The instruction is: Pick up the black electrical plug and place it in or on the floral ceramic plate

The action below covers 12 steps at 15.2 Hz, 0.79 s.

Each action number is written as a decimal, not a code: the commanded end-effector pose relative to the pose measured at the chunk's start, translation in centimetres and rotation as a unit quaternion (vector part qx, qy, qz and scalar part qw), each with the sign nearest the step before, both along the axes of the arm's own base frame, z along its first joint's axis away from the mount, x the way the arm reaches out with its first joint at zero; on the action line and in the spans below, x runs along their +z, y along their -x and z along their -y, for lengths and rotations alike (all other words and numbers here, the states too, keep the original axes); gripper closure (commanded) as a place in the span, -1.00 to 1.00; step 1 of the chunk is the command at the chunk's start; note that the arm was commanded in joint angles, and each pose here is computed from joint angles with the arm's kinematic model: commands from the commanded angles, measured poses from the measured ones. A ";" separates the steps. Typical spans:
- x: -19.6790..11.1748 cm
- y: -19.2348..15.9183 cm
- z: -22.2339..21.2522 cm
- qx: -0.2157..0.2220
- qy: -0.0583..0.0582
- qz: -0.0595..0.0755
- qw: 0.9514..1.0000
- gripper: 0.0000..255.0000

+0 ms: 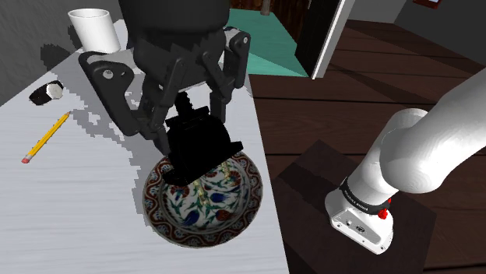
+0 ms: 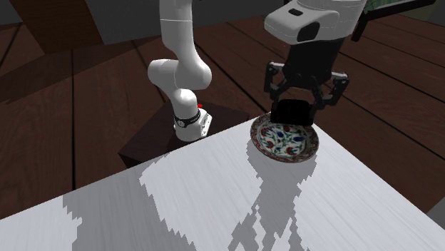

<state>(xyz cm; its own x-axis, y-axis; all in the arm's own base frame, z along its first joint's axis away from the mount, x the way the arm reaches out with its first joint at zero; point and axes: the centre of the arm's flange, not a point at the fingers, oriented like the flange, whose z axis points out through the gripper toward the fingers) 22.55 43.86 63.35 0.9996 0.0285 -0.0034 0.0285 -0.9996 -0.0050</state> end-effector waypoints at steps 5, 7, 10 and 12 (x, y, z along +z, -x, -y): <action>-3.2 0.0 0.0 0.000 0.000 0.000 1.000 1.00; -4.3 0.0 0.0 0.000 0.000 0.000 1.000 1.00; -6.0 0.0 0.0 0.000 0.000 0.000 1.000 1.00; -6.0 0.0 0.0 0.000 0.000 0.000 1.000 1.00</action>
